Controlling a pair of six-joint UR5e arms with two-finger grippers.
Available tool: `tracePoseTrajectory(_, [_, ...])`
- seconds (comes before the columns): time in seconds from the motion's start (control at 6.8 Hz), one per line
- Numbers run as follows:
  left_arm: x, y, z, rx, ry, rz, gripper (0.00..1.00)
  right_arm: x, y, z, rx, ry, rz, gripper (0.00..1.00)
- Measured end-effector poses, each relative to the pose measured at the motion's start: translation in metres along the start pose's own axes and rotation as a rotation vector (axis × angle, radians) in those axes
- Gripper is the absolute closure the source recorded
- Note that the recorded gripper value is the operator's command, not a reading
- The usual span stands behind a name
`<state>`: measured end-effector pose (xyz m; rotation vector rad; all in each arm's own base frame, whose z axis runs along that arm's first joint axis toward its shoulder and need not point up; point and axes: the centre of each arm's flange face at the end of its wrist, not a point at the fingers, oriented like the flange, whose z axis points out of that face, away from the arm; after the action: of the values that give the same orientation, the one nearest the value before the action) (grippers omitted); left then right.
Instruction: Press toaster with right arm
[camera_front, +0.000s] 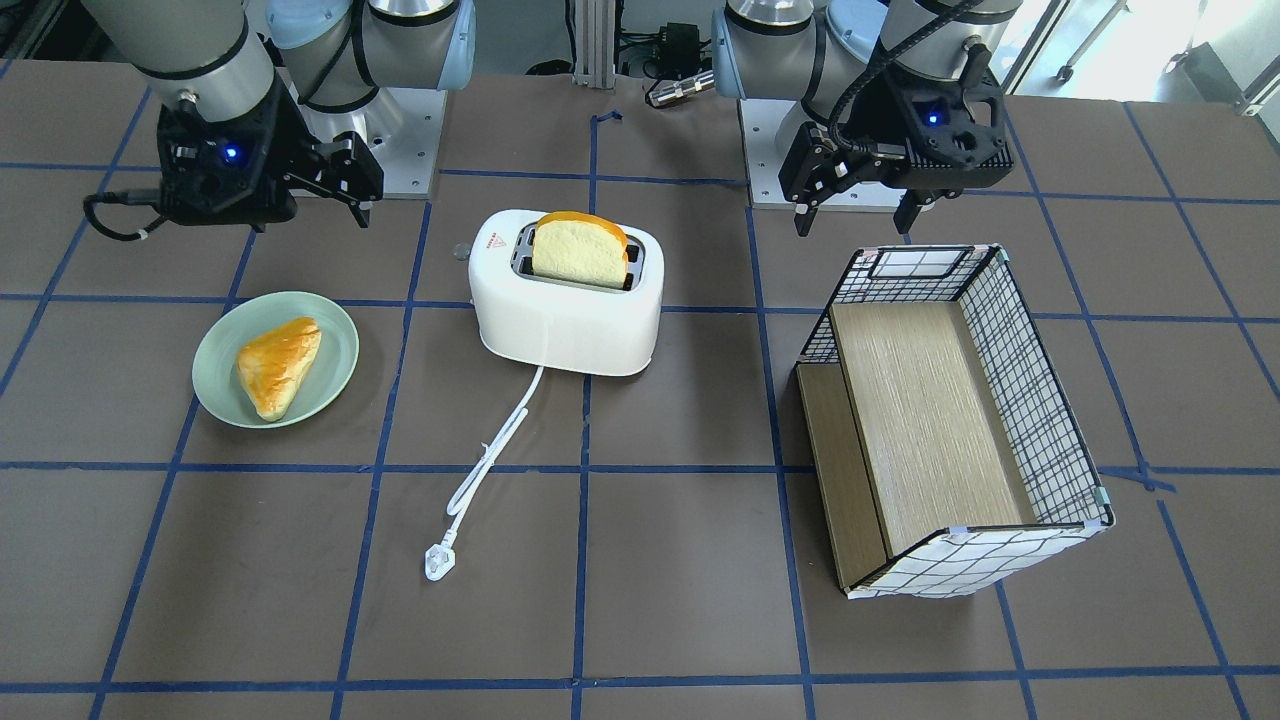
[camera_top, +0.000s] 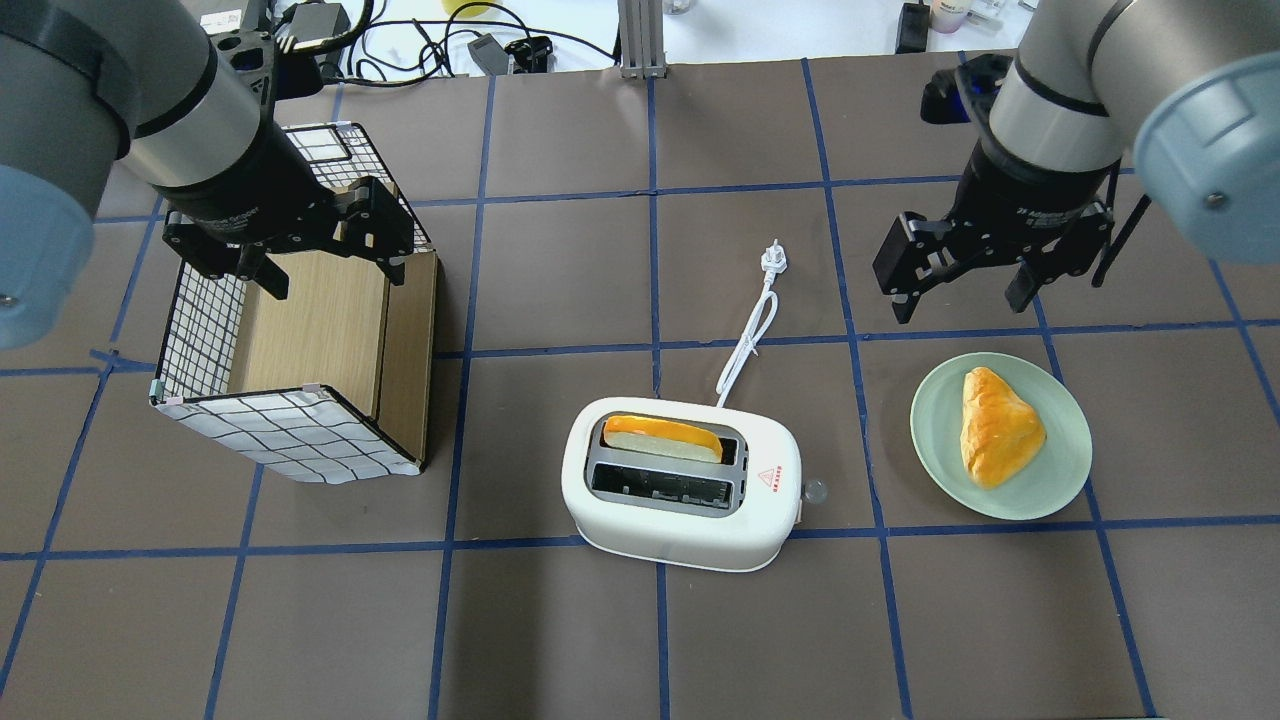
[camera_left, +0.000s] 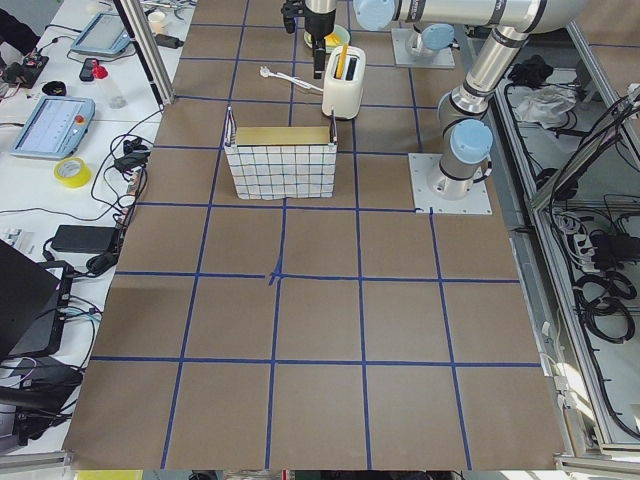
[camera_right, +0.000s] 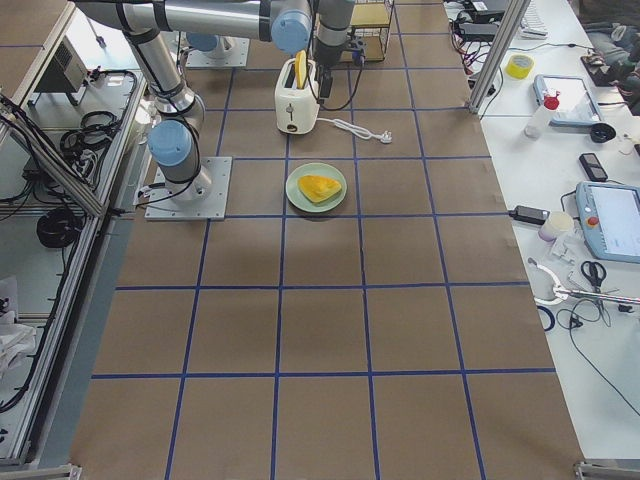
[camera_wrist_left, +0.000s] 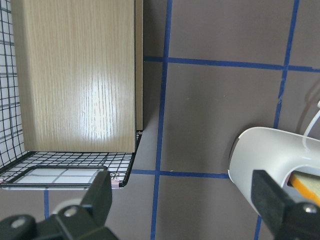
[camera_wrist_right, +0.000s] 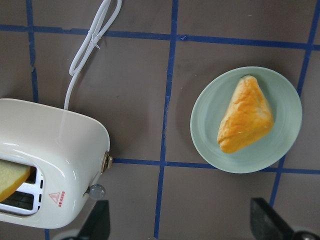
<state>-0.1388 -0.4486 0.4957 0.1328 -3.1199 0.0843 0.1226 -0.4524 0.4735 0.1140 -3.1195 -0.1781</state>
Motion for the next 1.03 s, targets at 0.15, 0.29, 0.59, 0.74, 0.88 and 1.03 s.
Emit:
tracePoseTrajectory(0.15, [0.0, 0.0, 0.0, 0.0, 0.0, 0.0, 0.0, 0.002, 0.006, -0.015, 0.016, 0.027, 0.002, 0.0])
tracePoseTrajectory(0.29, [0.0, 0.0, 0.0, 0.0, 0.0, 0.0, 0.0, 0.003, 0.011, -0.025, 0.031, 0.037, 0.003, 0.0])
tracePoseTrajectory(0.59, [0.0, 0.0, 0.0, 0.0, 0.0, 0.0, 0.0, 0.003, 0.015, -0.037, 0.053, 0.038, 0.006, 0.0])
tracePoseTrajectory(0.74, [0.0, 0.0, 0.0, 0.0, 0.0, 0.0, 0.0, 0.003, 0.015, -0.039, 0.057, 0.037, 0.006, 0.0])
tracePoseTrajectory(0.88, [0.0, 0.0, 0.0, 0.0, 0.0, 0.0, 0.0, 0.003, 0.015, -0.04, 0.059, 0.036, 0.006, 0.0])
tracePoseTrajectory(1.03, [0.0, 0.0, 0.0, 0.0, 0.0, 0.0, 0.0, 0.003, 0.015, -0.04, 0.061, 0.036, 0.007, 0.0])
